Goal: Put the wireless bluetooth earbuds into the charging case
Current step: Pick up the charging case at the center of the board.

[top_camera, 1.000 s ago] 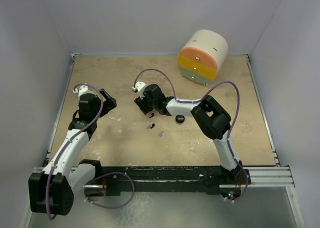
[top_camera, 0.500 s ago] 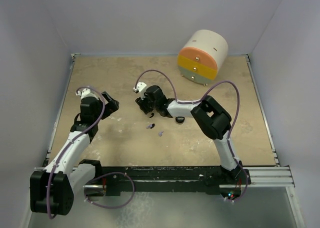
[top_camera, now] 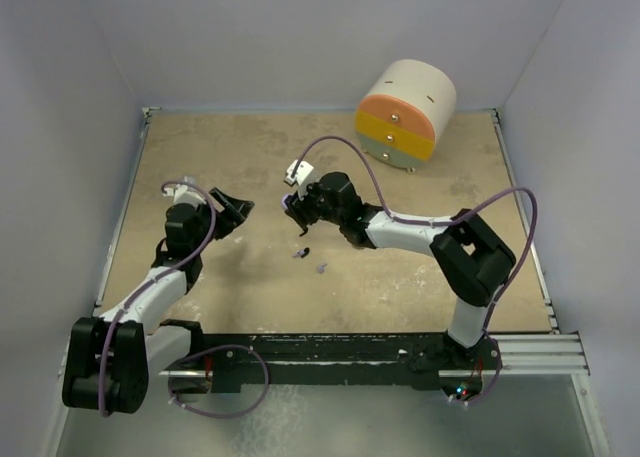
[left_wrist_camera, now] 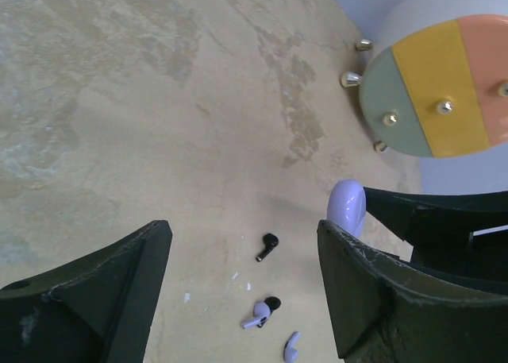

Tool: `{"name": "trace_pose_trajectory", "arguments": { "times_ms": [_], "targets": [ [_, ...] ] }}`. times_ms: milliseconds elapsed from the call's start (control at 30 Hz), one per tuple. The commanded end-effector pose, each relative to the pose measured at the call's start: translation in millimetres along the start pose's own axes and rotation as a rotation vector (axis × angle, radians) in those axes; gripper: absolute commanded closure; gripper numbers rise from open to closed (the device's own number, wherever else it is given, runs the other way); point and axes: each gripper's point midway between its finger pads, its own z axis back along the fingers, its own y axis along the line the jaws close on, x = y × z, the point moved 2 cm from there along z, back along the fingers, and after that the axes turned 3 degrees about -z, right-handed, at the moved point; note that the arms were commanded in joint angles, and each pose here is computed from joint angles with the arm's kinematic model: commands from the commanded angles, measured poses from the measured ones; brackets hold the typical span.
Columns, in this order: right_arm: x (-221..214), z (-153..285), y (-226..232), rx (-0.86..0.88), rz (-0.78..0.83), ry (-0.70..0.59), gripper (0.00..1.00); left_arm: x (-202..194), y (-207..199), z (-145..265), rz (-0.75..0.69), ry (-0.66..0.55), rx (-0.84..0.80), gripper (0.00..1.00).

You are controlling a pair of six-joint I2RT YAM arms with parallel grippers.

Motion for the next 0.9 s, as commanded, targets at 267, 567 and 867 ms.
{"name": "trace_pose_trajectory", "arguments": {
  "times_ms": [267,567,867],
  "targets": [
    [47.5,20.5,18.6,0.124,0.013,-0.12,0.99,17.6,-67.7,15.2,0.049,-0.123,-0.421,0.48],
    [56.0,25.0,23.8,0.155,-0.002,-0.137,1.0,6.7,-75.2,11.4,0.054,-0.104,-0.474,0.44],
    [63.0,27.2,28.5,0.184,0.0,-0.151,1.0,-19.1,-88.5,1.4,0.047,-0.047,-0.518,0.47]
  ]
}}
